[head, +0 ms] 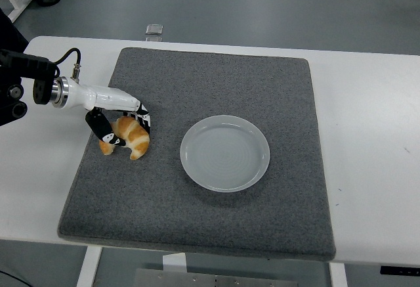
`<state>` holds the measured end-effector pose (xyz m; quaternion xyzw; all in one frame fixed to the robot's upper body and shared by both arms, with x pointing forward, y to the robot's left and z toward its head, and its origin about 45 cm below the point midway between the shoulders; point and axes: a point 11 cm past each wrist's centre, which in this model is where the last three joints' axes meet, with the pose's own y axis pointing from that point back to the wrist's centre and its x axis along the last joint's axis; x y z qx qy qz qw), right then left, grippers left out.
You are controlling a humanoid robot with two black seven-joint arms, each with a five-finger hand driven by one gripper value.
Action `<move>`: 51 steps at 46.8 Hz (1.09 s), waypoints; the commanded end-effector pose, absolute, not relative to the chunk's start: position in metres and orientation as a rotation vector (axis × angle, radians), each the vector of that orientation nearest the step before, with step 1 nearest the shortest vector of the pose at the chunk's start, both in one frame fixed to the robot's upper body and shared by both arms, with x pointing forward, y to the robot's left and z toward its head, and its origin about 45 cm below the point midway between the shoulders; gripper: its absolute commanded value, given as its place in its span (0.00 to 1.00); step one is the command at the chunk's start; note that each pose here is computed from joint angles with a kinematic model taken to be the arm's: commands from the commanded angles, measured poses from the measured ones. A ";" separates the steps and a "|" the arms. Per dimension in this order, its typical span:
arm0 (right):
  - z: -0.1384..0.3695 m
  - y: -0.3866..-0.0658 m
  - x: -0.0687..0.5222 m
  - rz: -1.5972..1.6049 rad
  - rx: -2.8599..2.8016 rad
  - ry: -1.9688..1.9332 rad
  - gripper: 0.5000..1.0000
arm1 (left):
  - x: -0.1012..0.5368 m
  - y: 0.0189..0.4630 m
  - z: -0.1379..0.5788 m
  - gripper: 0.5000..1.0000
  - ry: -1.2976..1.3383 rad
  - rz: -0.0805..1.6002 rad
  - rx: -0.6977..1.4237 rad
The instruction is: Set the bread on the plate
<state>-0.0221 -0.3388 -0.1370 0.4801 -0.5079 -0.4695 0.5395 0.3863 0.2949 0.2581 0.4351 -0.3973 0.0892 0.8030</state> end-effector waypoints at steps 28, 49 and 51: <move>-0.137 -0.339 -0.022 -1.116 1.142 -1.207 0.90 | 0.427 0.262 0.415 0.00 -1.030 0.404 0.693; -0.137 -0.339 -0.022 -1.117 1.141 -1.208 0.91 | 0.422 0.204 0.424 0.00 -1.079 0.314 0.581; -0.137 -0.339 -0.022 -1.116 1.142 -1.207 0.90 | 0.421 0.196 0.423 0.00 -1.078 0.298 0.565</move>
